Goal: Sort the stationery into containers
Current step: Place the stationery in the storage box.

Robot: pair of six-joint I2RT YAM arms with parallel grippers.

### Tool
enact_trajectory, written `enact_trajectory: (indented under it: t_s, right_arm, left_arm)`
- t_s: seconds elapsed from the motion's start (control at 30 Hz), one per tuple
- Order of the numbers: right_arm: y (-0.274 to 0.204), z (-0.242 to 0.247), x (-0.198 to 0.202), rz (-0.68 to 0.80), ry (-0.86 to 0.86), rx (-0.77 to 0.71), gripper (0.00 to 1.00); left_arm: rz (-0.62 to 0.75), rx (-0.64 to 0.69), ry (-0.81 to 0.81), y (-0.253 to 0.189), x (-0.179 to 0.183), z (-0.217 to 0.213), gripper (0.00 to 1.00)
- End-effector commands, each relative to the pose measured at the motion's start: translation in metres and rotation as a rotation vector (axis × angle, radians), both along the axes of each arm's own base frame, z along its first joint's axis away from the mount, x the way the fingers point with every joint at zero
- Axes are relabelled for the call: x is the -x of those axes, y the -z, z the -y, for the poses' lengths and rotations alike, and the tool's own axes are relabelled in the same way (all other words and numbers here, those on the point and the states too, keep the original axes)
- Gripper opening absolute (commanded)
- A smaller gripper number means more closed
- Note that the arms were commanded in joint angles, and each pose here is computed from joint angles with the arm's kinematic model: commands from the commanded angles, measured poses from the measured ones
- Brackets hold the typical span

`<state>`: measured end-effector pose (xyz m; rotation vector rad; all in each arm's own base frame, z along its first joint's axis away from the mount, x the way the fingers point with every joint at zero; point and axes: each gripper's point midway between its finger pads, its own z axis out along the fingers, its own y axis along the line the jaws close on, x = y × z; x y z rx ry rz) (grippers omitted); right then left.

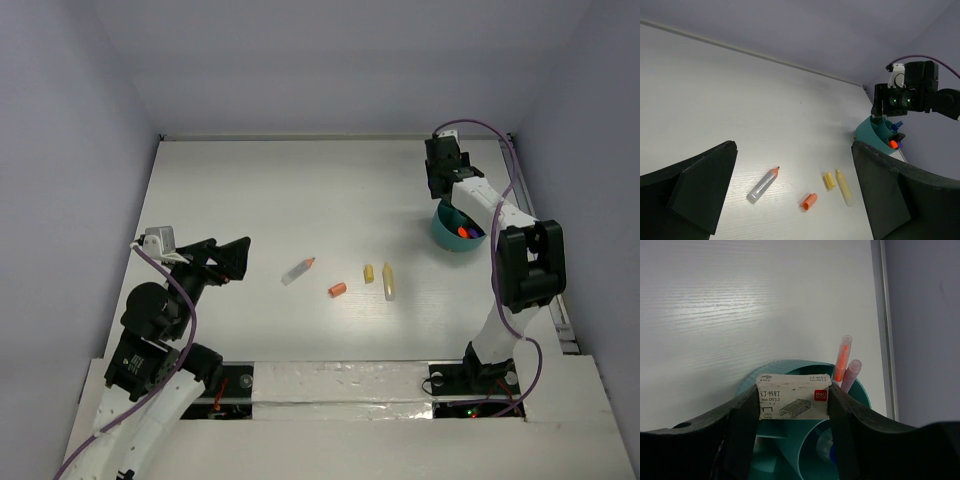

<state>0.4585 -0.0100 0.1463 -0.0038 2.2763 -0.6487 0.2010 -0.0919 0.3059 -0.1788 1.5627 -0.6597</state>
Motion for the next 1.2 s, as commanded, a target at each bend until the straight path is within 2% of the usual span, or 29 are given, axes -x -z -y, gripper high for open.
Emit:
enact_trajectory:
  t_s: [0.0, 0.17, 0.37, 0.57, 0.73, 0.77, 0.9, 0.93, 1.0, 1.07, 1.1, 1.17]
  right_arm:
    - [-0.014, 0.007, 0.005, 0.023, 0.032, 0.020, 0.61]
    - [-0.022, 0.007, 0.007, 0.047, 0.038, 0.010, 0.63]
    - [-0.018, 0.006, 0.006, 0.033, 0.036, 0.011, 0.71]
    - [-0.031, -0.005, 0.005, 0.096, 0.021, -0.077, 0.73]
    - [-0.070, -0.075, 0.012, 0.256, -0.162, -0.253, 0.73]
    - [-0.076, -0.101, 0.018, 0.273, -0.226, -0.282, 0.73]
    - [-0.085, -0.170, 0.051, 0.332, -0.384, -0.457, 0.70]
    - [-0.096, -0.180, 0.059, 0.369, -0.411, -0.507, 0.70]
    - [-0.079, -0.206, 0.084, 0.321, -0.485, -0.600, 0.69]
    - [-0.083, -0.212, 0.102, 0.328, -0.528, -0.667, 0.69]
    - [-0.069, -0.214, 0.114, 0.301, -0.533, -0.689, 0.68]
    - [-0.078, -0.215, 0.130, 0.323, -0.570, -0.750, 0.66]
  left_arm:
    - [0.037, 0.003, 0.009, -0.008, -0.002, 0.003, 0.99]
    - [0.037, 0.003, 0.008, -0.008, -0.002, 0.002, 0.99]
    - [0.033, 0.001, 0.006, -0.007, -0.003, 0.002, 0.99]
    - [0.027, -0.002, 0.008, -0.006, -0.004, 0.003, 0.99]
    - [-0.012, -0.022, 0.011, 0.003, -0.012, 0.007, 0.99]
    - [-0.024, -0.028, 0.016, 0.006, -0.014, 0.009, 0.99]
    - [-0.105, -0.099, 0.097, 0.028, -0.026, 0.029, 0.82]
    - [-0.172, -0.135, 0.118, 0.047, -0.035, 0.037, 0.80]
    - [-0.245, -0.184, 0.220, 0.065, -0.036, 0.056, 0.72]
    - [-0.356, -0.244, 0.275, 0.093, -0.046, 0.068, 0.68]
    - [-0.395, -0.276, 0.289, 0.103, -0.048, 0.070, 0.65]
    - [-0.451, -0.317, 0.316, 0.122, -0.052, 0.079, 0.65]
